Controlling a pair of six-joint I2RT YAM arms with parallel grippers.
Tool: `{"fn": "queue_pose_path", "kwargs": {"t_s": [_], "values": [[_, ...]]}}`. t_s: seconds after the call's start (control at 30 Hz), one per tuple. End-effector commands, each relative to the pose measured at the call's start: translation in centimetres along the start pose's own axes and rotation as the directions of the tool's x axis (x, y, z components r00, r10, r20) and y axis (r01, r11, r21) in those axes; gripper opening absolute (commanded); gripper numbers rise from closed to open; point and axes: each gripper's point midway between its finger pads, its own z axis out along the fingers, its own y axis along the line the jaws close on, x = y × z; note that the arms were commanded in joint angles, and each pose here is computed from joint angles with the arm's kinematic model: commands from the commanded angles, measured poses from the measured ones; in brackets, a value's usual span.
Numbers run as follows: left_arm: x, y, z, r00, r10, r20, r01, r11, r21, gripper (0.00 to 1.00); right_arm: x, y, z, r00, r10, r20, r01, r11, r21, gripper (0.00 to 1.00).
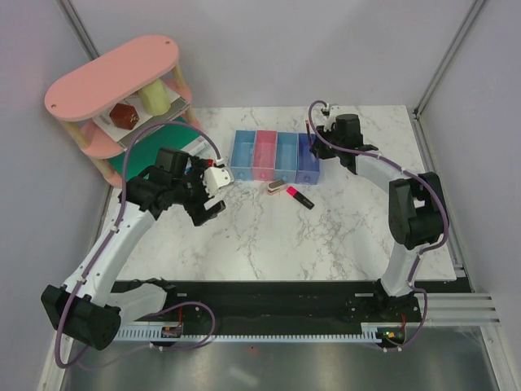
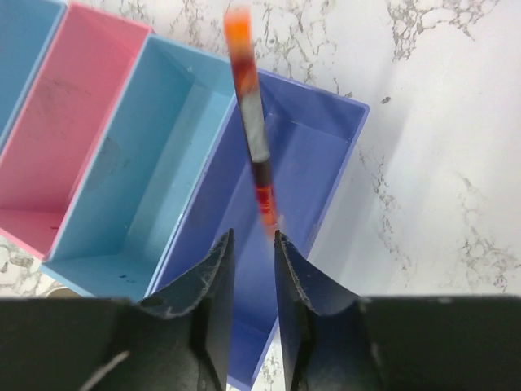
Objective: Sort the stationery into containers
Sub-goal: Place the pen in the storage box, then pick up the pen from the center of the board.
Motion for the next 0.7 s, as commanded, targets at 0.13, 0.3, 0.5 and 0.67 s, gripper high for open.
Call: {"fn": "queue_pose_path", "kwargs": {"t_s": [0.13, 0.3, 0.5, 0.67], "values": [[-2.9, 0.4, 1.0, 0.996, 0.039, 0.083, -0.043, 0.998, 0.047, 0.99, -4.0, 0.6, -2.1, 0.994, -0.062, 0.086, 0.061, 0.998, 0.008, 0.42], [-3.9, 0.5, 2.7, 0.994, 0.048, 0.103, -0.054, 0.997, 0.056, 0.99, -4.8, 1.3, -3.6, 0.994, -0.076, 0.080, 0.078, 0.997, -0.012, 0.44], [-5.4, 2.6, 8.3, 0.994, 0.098, 0.043, -0.094, 0.993, -0.077, 0.96, -5.3, 4.5, -8.3, 0.969, -0.237, 0.067, 0.243, 0.966, -0.092, 0.43], [-6.7, 4.6, 12.1, 0.997, 0.069, -0.030, -0.073, 0.983, -0.170, 0.96, -1.2, 7.5, -11.5, 0.932, -0.360, -0.035, 0.334, 0.895, -0.295, 0.42]]}}
